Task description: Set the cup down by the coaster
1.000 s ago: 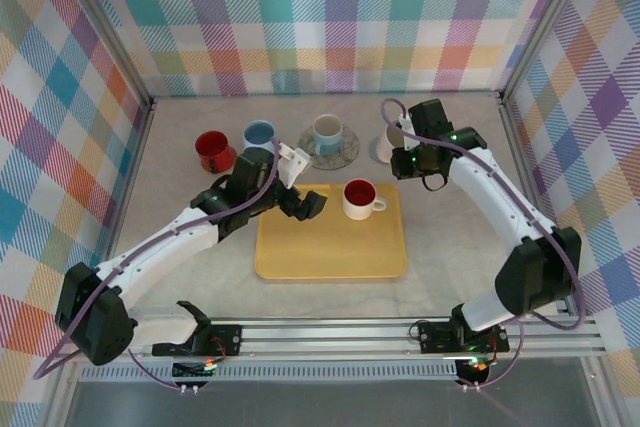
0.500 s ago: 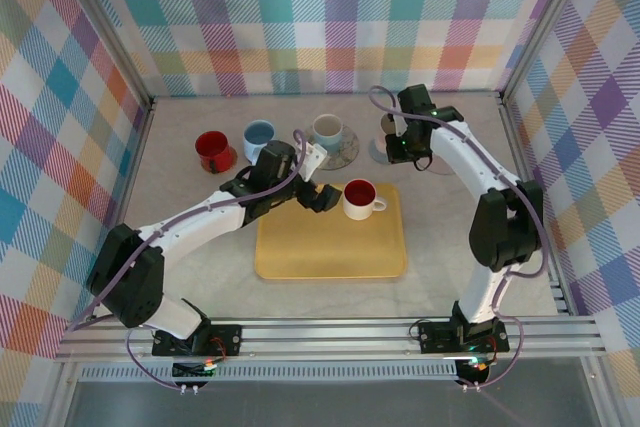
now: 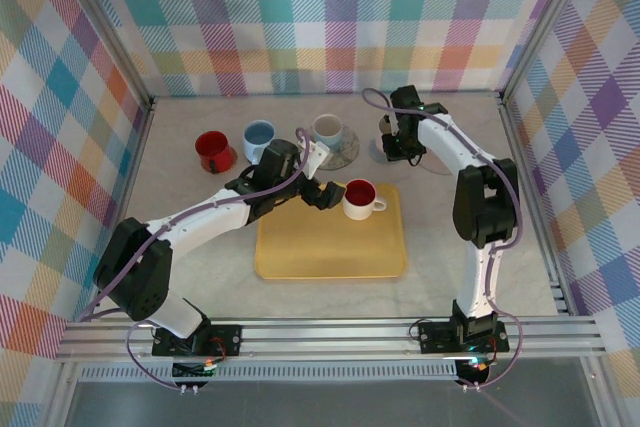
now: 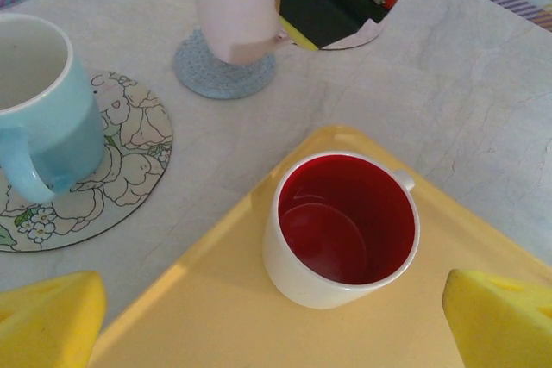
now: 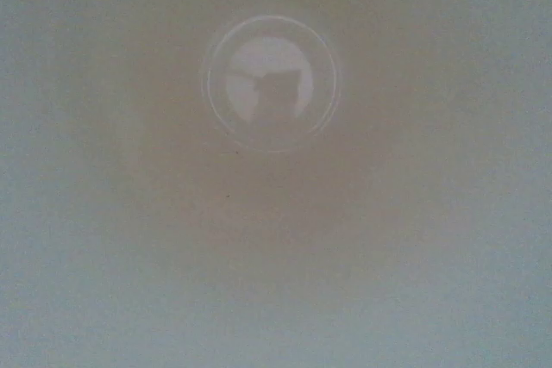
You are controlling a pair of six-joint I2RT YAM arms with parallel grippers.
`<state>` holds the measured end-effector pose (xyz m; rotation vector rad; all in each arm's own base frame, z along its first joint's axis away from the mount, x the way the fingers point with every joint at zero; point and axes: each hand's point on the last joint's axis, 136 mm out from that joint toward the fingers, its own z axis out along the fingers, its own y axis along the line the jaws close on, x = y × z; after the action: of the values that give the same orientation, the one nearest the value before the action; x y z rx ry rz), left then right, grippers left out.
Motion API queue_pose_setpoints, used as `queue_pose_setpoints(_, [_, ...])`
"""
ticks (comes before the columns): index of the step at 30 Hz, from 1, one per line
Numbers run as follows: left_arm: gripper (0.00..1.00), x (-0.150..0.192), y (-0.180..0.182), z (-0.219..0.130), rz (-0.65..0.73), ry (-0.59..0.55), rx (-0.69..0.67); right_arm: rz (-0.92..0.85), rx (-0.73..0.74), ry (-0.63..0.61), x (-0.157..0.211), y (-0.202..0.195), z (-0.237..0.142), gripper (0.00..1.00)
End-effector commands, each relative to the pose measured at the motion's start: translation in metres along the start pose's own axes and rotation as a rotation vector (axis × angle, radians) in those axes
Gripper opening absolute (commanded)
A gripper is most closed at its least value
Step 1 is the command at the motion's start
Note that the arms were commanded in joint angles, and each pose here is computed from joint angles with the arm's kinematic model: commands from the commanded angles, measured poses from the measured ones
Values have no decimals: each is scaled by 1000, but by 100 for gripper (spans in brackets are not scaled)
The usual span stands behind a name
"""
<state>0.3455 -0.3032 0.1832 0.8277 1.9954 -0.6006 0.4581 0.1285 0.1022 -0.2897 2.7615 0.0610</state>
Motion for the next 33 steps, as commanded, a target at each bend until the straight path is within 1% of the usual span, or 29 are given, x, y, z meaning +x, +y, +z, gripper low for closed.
queue_pose_setpoints(1, [100, -13, 1, 0, 6, -31, 14, -31, 22, -70, -28, -5, -9, 0])
queue_pose_setpoints(8, [100, 2, -2, 4, -23, 0, 32, -47, 65, -53, -36, -12, 4, 0])
queue_pose_setpoints(11, [100, 5, -2, 4, -27, 9, 28, -48, 67, -42, -37, -12, 9, 1])
queue_pose_setpoints(15, [100, 6, -1, 6, -26, 13, 26, -48, 74, -25, -34, -13, 15, 3])
queue_pose_setpoints(23, [100, 5, -1, 9, -29, 19, 29, -49, 83, 12, -22, -15, 20, 9])
queue_pose_setpoints(24, [100, 5, -1, 8, -29, 19, 30, -49, 87, 17, -20, -16, 20, 11])
queue_pose_setpoints(26, [100, 5, 0, 8, -31, 19, 29, -53, 89, 20, -18, -16, 21, 18])
queue_pose_setpoints(28, [100, 5, -1, 9, -31, 16, 29, -61, 89, 19, -17, -16, 21, 23])
queue_pose_setpoints(30, [100, 5, 0, 10, -33, 18, 24, -67, 92, 17, -16, -17, 21, 27])
queue_pose_setpoints(33, [100, 4, 2, 9, -32, 18, 10, -75, 92, 13, -17, -17, 21, 29])
